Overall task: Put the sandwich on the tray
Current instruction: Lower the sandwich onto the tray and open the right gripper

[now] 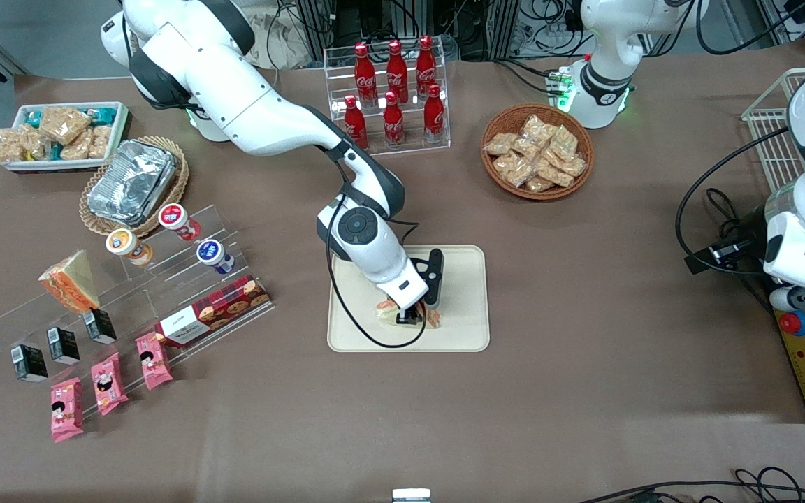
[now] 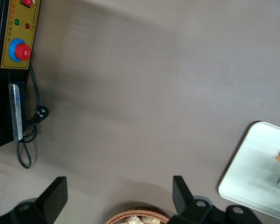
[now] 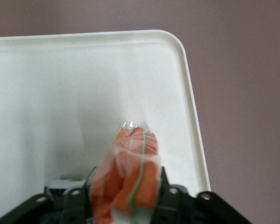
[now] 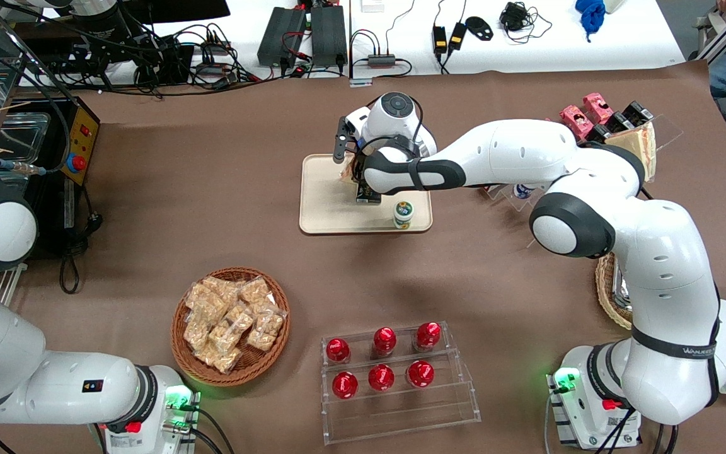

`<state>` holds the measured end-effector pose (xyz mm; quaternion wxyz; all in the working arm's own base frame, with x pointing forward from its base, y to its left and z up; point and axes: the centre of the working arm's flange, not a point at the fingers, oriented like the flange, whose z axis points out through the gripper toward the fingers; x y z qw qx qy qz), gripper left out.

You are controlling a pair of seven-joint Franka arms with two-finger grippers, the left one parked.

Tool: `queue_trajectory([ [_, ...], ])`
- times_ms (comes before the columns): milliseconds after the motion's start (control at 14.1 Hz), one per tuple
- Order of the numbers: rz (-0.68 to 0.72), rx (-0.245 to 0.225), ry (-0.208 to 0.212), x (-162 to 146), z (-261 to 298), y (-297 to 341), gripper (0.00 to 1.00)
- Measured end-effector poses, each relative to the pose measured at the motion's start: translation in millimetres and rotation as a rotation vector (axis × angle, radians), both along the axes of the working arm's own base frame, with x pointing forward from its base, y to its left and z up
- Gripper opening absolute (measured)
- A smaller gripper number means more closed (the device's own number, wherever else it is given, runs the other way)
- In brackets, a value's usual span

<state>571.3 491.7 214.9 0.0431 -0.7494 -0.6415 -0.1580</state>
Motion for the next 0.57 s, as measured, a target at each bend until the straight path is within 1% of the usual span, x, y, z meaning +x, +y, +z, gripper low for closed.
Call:
queue_trajectory([
  [71,-0.002,0.004,0.002,1,2,-1,0.73],
  [142,-0.006,0.011,0.021,2,6,-1,0.82],
  [284,-0.020,0.025,0.112,3,24,-6,1.00],
  [355,-0.033,0.025,0.156,7,40,-14,1.00],
  [426,-0.060,0.012,0.193,13,59,-27,1.00],
  [567,-0.175,-0.041,0.270,24,101,-60,1.00],
])
